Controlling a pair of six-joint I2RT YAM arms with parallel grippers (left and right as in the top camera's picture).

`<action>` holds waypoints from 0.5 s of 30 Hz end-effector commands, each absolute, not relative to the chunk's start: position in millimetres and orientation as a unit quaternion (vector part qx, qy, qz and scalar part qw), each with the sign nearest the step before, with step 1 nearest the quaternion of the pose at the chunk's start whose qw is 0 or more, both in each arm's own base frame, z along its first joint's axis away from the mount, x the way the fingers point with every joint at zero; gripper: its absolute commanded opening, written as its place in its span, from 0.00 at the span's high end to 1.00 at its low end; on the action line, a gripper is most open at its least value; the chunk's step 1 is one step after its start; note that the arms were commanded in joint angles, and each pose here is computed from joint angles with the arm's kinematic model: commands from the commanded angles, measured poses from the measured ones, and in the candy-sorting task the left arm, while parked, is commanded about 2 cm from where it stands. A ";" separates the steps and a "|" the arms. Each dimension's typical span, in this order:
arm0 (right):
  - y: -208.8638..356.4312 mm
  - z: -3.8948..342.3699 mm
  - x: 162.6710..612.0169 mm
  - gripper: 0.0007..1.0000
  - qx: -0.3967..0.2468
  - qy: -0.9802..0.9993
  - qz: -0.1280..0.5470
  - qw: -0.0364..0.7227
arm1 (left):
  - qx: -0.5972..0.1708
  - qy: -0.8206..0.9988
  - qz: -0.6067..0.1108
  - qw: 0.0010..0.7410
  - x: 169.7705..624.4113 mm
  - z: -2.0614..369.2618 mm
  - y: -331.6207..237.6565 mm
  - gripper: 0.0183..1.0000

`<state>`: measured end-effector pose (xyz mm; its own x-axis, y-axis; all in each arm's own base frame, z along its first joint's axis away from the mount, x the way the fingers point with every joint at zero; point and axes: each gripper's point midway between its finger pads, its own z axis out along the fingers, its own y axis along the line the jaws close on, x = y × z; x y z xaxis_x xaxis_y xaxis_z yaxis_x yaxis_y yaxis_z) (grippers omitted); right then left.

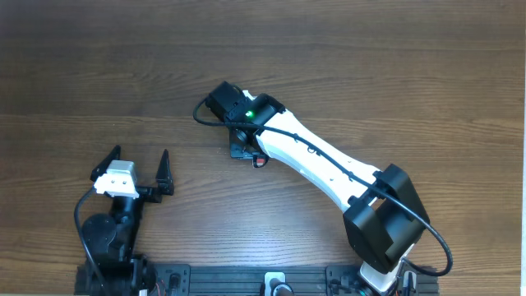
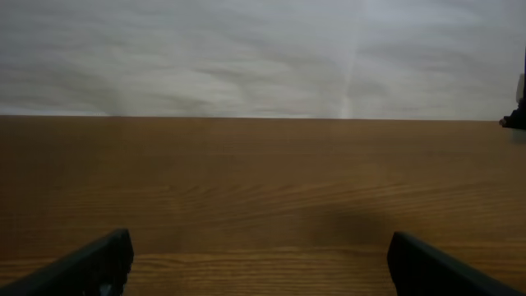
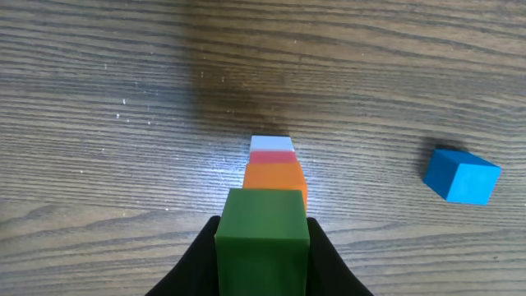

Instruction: Stack Cubes

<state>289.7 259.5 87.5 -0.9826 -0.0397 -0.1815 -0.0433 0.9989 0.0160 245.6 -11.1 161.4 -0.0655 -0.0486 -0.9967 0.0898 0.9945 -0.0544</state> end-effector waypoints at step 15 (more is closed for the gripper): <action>250.7 75.7 289.5 0.98 -0.015 0.997 -0.002 0.081 | 0.021 0.728 -0.047 0.684 245.5 160.3 -11.4 0.00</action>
